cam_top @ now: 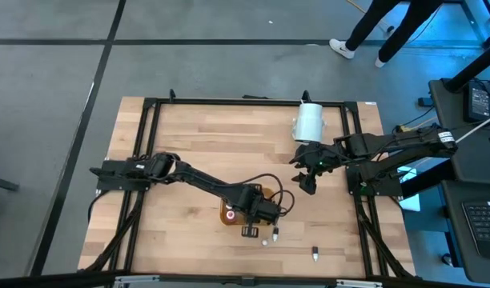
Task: Pick & Place food coloring
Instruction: Put the small blue food coloring bottle in the yellow bin
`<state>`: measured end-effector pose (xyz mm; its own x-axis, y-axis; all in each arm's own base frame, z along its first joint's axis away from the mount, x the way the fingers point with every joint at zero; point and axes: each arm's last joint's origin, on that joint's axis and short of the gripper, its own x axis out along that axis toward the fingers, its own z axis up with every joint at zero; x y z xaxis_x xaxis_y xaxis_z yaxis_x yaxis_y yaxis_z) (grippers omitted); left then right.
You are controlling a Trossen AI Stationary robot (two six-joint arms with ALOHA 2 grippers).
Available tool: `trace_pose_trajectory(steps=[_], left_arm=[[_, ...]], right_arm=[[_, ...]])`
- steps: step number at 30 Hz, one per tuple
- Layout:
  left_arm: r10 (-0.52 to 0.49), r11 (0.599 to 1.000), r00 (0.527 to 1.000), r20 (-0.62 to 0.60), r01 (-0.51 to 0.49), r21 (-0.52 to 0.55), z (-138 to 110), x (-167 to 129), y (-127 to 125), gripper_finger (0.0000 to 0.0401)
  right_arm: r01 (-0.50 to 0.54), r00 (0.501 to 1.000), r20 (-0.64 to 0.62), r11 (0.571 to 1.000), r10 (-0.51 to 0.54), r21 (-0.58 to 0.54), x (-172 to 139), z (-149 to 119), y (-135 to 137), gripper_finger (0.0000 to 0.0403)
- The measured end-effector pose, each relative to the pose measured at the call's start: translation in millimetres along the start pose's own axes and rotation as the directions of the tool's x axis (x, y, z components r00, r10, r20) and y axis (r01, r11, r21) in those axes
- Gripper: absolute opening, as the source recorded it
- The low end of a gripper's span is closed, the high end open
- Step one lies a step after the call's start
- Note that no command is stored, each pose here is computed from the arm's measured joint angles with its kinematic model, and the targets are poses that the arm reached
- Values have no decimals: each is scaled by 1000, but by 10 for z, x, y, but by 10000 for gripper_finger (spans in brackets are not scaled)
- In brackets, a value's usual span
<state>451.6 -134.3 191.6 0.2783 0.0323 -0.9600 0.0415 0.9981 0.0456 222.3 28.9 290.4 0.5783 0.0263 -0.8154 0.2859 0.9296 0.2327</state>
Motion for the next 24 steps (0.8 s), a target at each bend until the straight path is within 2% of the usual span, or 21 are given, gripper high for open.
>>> trace_pose_trajectory(steps=[4,13,24], left_arm=[[-13,1000,999,-37,12,-14,-21,6,44,55],[-27,1000,999,-32,26,-16,-8,52,38,55],[-30,1000,999,15,30,6,36,52,30,94]], right_arm=[[0,1000,0,1000,0,0,0,0,0,254],[0,1000,0,1000,0,-1,0,0,0,254],[0,1000,0,1000,0,-1,0,0,0,254]])
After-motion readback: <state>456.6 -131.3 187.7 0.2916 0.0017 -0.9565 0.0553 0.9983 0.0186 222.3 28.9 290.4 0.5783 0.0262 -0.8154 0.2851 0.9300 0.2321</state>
